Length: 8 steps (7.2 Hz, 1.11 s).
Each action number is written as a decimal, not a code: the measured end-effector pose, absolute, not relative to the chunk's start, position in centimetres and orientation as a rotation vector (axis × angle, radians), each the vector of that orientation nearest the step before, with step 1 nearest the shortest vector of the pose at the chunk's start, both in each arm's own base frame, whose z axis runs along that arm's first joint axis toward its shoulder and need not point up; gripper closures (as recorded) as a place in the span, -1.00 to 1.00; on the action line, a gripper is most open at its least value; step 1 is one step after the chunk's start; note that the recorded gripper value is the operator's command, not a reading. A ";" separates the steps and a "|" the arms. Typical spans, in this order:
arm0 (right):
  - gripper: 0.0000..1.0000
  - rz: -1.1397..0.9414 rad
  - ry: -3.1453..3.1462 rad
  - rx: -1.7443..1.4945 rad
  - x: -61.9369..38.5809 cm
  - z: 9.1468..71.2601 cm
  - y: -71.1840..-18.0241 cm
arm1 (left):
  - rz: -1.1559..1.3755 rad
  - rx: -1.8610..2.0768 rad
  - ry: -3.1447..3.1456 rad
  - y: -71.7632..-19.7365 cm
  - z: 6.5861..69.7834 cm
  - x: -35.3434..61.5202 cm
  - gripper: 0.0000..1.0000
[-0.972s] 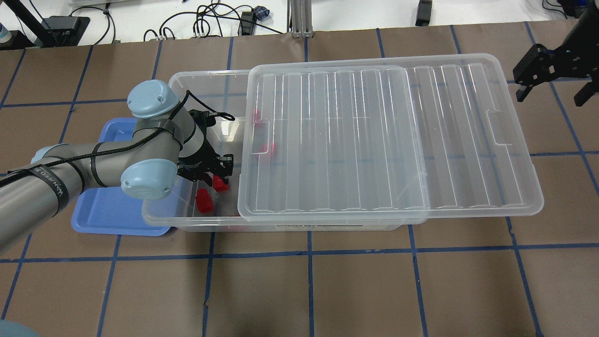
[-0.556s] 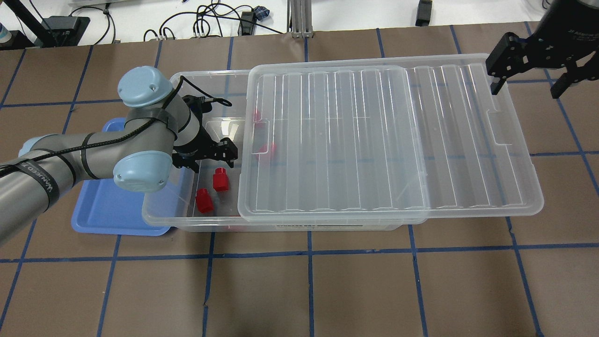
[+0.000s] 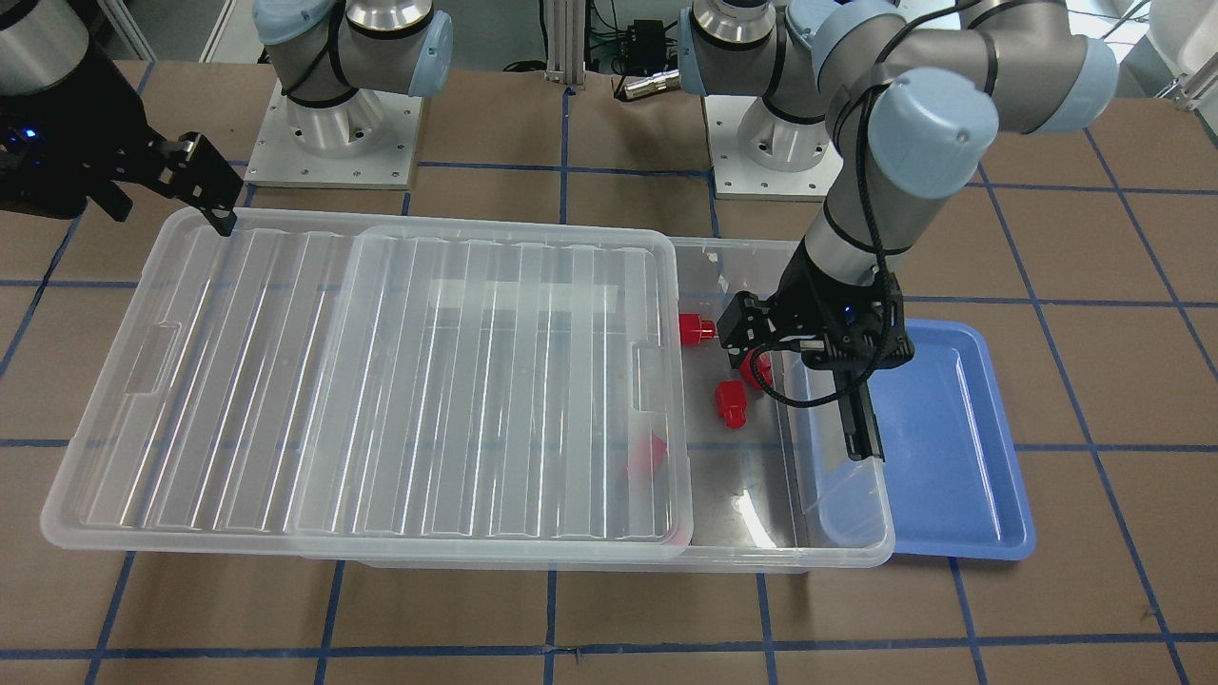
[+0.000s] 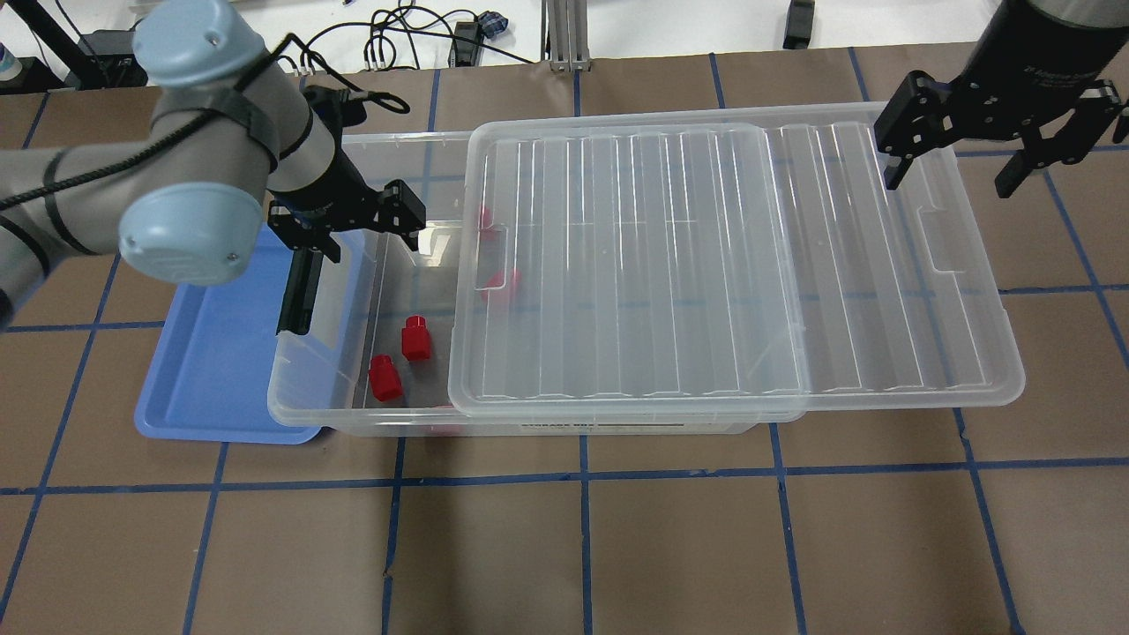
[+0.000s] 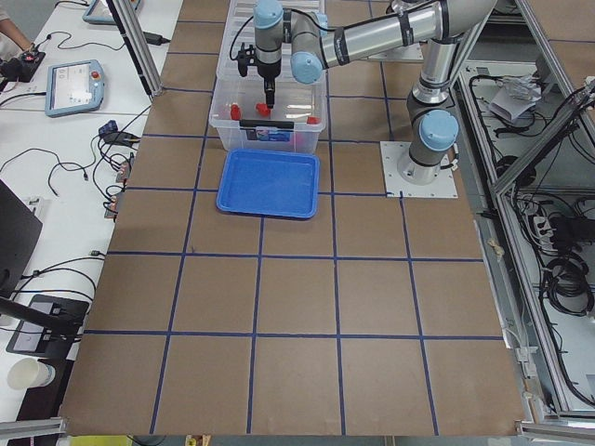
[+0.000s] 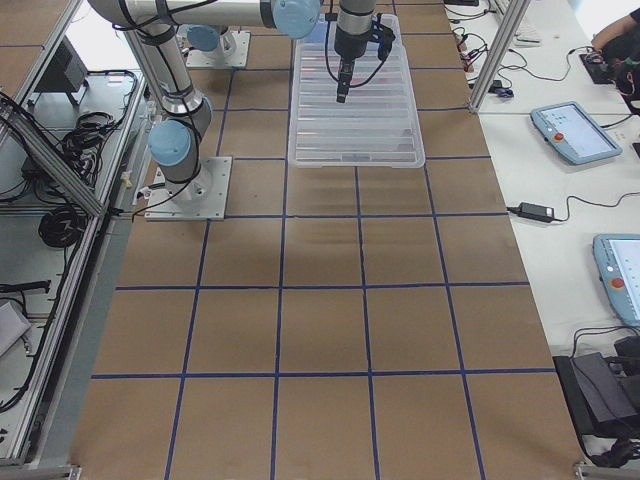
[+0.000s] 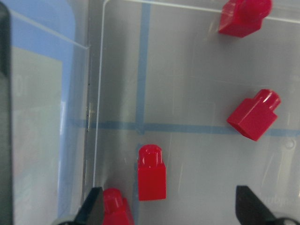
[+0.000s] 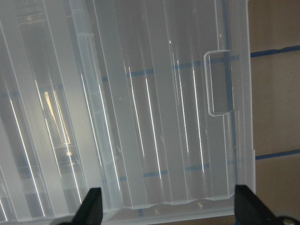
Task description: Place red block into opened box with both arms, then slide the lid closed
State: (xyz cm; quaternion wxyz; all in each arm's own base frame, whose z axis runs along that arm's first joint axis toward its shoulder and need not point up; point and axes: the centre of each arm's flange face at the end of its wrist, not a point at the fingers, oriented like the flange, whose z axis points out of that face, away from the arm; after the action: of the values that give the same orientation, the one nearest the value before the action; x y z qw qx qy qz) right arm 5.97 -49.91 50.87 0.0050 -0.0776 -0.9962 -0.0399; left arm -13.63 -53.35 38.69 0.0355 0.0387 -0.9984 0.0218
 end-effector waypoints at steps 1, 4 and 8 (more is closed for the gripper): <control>-1.00 -0.134 -3.113 -0.269 7.5 50.5 -49.8 | 0.069 0.117 -3.090 -52.9 43.3 -13.4 -1.00; -1.00 -0.149 -3.107 -0.247 10.4 50.1 -49.5 | 0.138 -0.002 -3.141 -49.6 52.5 -13.0 -1.00; -1.00 -0.171 -3.114 -0.182 12.1 49.2 -49.1 | 0.080 -0.174 -3.136 -47.3 50.4 -12.8 -1.00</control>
State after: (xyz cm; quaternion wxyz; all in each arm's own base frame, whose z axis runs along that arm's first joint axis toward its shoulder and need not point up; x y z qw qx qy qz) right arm 12.05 -49.11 49.19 0.0089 -0.0582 -0.9968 -0.0548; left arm -12.77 -47.34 50.38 0.0000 -0.0555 -0.9981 0.0253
